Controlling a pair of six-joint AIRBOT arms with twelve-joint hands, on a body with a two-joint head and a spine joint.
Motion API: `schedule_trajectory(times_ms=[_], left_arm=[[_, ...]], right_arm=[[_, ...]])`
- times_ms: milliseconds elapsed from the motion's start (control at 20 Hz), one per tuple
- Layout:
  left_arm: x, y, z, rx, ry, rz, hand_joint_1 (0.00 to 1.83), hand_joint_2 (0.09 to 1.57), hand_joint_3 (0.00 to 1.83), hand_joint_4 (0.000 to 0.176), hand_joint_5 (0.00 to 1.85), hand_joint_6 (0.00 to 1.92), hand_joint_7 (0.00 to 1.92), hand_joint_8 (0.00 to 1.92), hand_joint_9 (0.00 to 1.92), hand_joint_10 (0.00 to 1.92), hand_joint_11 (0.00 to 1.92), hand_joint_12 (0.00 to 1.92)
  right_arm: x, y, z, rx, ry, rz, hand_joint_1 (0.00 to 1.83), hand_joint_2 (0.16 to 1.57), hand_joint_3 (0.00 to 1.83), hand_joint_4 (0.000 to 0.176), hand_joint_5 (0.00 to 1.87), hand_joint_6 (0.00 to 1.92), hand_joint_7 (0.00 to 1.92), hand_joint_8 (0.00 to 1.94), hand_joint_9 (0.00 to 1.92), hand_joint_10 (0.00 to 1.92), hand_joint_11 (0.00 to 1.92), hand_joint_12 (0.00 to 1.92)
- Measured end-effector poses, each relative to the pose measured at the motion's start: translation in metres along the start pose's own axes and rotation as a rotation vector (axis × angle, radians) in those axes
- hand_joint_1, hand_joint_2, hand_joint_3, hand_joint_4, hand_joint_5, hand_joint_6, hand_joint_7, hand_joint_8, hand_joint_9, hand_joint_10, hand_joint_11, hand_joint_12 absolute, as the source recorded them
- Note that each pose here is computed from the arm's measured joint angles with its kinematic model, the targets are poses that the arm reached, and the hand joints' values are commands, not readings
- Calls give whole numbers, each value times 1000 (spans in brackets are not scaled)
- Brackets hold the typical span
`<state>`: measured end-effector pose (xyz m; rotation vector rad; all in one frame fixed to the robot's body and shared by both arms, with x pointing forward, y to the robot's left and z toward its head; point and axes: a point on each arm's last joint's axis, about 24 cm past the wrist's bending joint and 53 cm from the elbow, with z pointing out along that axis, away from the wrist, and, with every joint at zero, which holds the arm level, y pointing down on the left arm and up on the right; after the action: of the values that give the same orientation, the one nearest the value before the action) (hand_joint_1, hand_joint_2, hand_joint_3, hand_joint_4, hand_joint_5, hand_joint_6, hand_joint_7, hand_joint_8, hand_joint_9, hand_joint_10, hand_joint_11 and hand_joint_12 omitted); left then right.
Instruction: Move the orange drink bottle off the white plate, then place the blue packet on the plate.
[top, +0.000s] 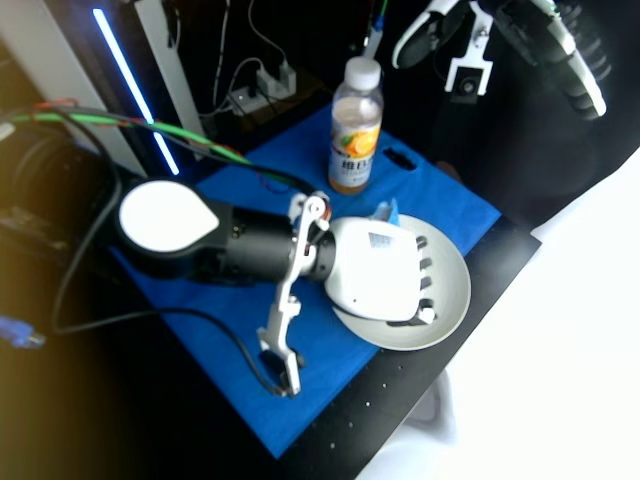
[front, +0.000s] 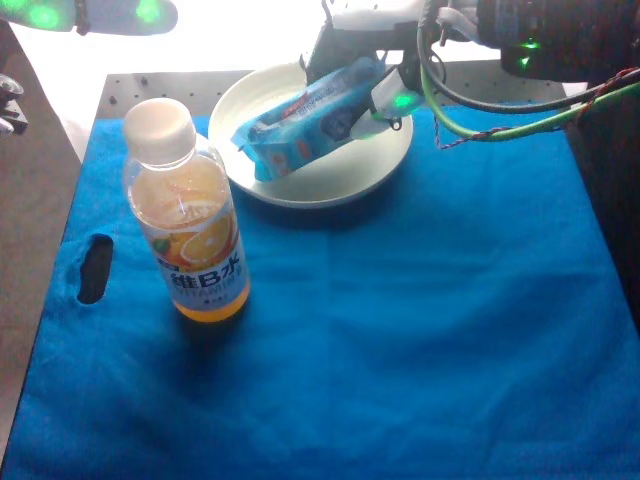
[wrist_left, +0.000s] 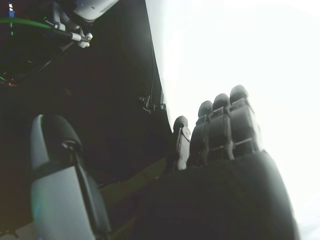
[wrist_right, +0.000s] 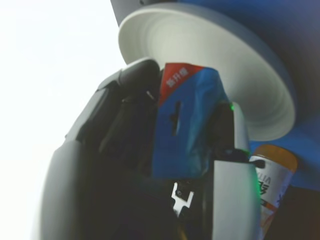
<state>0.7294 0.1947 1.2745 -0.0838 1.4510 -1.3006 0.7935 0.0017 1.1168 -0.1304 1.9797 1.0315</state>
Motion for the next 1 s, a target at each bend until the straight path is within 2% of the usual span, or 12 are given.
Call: schedule_trajectory(times_ms=[50,100,150,300,400,450,500,550,600,650,850,1000], left_arm=[[0,0,0,0,0,0,728,792,4,176,0,0,0,0,0,0,0,0],[0,0,0,0,0,0,726,790,3,176,0,0,0,0,0,0,0,0],[0,0,0,0,0,0,717,784,0,176,0,0,0,0,0,0,0,0],[0,0,0,0,1,0,725,805,9,176,0,0,0,0,0,0,0,0],[0,0,0,-1,1,0,717,817,11,176,0,0,0,0,0,0,0,0],[0,0,0,-1,1,0,715,810,7,176,0,0,0,0,0,0,0,0],[0,0,0,-1,1,0,722,803,3,176,0,0,0,0,0,0,0,0],[0,1,0,-3,1,0,726,804,3,176,0,0,0,0,0,0,0,0],[0,1,0,-3,1,0,726,804,3,176,0,0,0,0,0,0,0,0],[0,1,0,-3,1,0,711,816,8,176,0,0,0,0,0,0,0,0],[-5,4,-5,-14,-16,-21,727,799,0,176,0,0,0,0,0,0,0,0],[-14,12,-15,-42,-35,-29,686,800,0,176,0,0,0,0,0,0,0,0]], right_arm=[[0,0,0,0,0,1,1206,1002,0,0,788,5,1038,286,978,50,419,972],[0,0,0,0,0,1,1180,987,0,0,794,1,1076,114,993,29,435,993],[0,-1,0,2,0,2,1166,984,0,0,806,1,1075,40,1014,20,456,992],[0,-1,0,1,0,4,1146,983,0,0,754,0,1016,2,952,1,403,931],[0,-1,0,1,0,4,1004,832,0,0,427,0,612,0,706,0,337,962],[0,0,-1,1,1,4,975,776,0,26,312,0,473,0,563,0,201,996],[1,0,-1,-1,2,4,922,707,0,100,148,0,272,1,295,0,39,731],[1,0,-1,-1,3,3,877,666,0,161,36,0,153,7,154,6,7,433],[1,0,-1,-1,3,3,877,666,0,161,36,0,153,7,154,6,7,433],[0,0,-2,-2,2,6,816,590,0,175,0,0,5,0,5,0,0,16],[-6,4,-15,-34,-12,71,766,601,0,176,0,0,0,0,0,0,0,0],[-26,11,-42,-74,-75,65,756,605,0,176,0,0,0,0,0,0,0,0]])
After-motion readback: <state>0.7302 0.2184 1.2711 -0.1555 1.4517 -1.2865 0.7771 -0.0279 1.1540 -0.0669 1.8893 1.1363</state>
